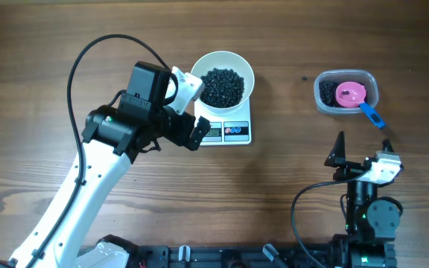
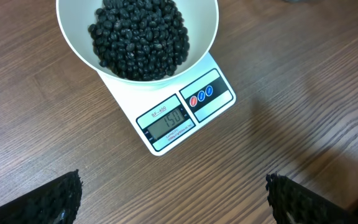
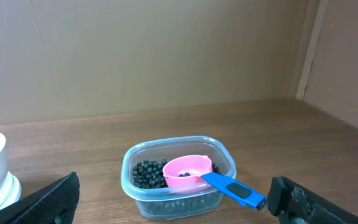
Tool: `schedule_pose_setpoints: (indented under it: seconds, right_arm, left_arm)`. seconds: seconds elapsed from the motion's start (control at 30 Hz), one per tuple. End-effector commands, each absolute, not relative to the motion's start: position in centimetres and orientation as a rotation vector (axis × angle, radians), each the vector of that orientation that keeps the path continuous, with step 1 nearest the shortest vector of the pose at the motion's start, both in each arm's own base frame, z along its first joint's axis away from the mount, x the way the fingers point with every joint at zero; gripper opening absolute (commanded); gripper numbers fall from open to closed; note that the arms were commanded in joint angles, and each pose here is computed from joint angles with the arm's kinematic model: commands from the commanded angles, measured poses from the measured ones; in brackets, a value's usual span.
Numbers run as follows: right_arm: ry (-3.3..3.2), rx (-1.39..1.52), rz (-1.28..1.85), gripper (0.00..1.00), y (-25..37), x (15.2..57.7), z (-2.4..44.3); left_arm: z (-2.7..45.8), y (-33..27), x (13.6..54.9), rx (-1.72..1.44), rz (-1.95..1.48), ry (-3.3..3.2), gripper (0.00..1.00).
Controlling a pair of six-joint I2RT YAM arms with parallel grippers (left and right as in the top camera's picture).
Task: Scoop item into bowl and weigh 150g on scale
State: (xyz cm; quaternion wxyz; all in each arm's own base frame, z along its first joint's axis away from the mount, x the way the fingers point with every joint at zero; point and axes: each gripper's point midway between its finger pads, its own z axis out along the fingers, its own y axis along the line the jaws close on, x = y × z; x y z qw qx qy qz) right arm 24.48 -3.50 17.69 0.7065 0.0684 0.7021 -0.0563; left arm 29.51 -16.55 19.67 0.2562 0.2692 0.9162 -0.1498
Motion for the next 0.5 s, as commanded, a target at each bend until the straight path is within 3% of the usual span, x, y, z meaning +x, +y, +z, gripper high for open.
schedule_pose_setpoints:
  seconds: [0.0,0.47]
  right_arm:
    - [1.55,0.12,-0.17,1.0,-3.6,24.4,17.9]
    - [1.569,0.035,-0.071,1.0,-1.6,24.7,17.5]
  left_arm:
    - [20.5,-17.0,29.6,0.759,-0.424,2.454,1.0]
    - [20.5,-17.0,29.6,0.759,-0.423,2.454,1.0]
